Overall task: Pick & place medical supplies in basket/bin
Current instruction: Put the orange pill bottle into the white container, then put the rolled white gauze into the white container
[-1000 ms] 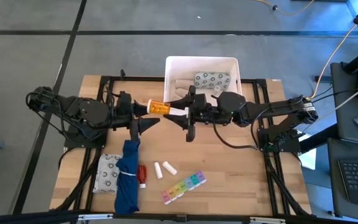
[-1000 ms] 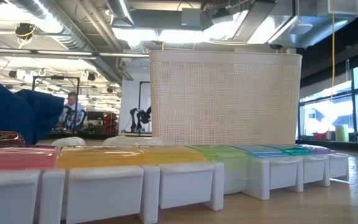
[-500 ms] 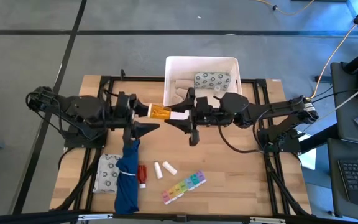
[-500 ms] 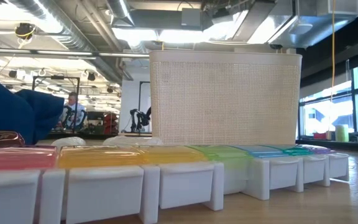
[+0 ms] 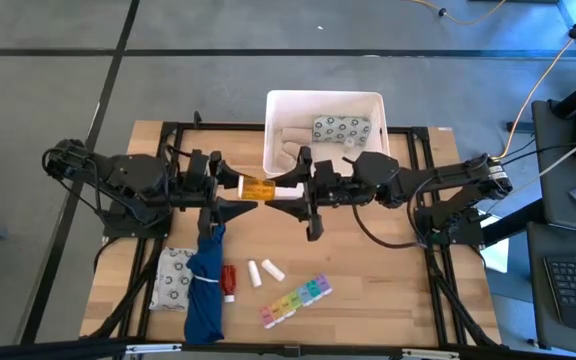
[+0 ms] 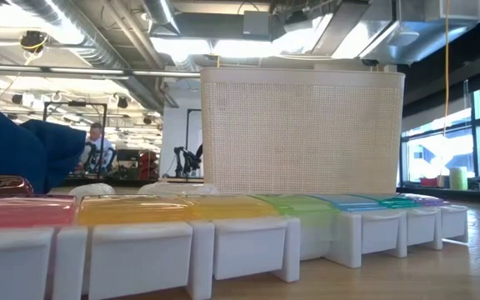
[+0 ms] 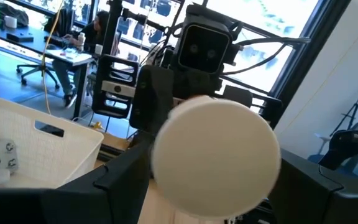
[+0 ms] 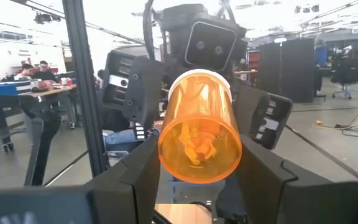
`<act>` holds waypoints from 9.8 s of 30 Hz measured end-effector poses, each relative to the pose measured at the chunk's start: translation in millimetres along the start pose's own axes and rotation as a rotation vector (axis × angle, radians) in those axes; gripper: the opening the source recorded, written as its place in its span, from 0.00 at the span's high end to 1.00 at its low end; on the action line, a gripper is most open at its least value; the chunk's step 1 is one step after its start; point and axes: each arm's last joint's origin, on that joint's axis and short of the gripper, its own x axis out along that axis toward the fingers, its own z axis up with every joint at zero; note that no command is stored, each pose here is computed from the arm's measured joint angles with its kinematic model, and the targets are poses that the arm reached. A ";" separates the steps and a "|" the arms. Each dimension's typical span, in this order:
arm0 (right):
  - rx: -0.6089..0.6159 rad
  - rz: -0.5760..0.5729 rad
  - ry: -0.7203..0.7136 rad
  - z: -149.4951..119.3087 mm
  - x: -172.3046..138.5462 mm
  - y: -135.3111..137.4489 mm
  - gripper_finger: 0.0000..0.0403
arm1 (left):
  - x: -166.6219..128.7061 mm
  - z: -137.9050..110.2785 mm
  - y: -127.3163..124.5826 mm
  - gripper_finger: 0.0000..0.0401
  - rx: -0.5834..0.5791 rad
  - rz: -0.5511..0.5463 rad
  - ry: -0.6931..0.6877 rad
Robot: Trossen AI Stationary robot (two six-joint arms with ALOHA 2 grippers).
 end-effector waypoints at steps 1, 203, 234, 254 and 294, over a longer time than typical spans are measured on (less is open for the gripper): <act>0.000 0.001 0.000 0.0 0.0 0.1 0.57 | 0.0 0.0 0.0 0.32 0.000 -0.001 0.000; 0.032 -0.339 1.019 -148.0 -24.8 45.1 0.24 | 78.6 -38.9 52.9 0.32 0.180 0.302 0.467; 0.097 -0.276 1.082 -321.9 15.6 75.6 0.54 | 46.7 -113.5 11.1 0.33 0.067 0.350 0.491; -0.052 -0.227 1.269 -271.6 25.6 42.4 0.88 | 44.9 -118.6 3.1 0.32 -0.005 0.081 0.696; -0.204 -0.480 1.162 -94.0 -18.2 -252.4 0.87 | 19.7 -94.3 -3.2 0.33 0.037 -0.017 0.622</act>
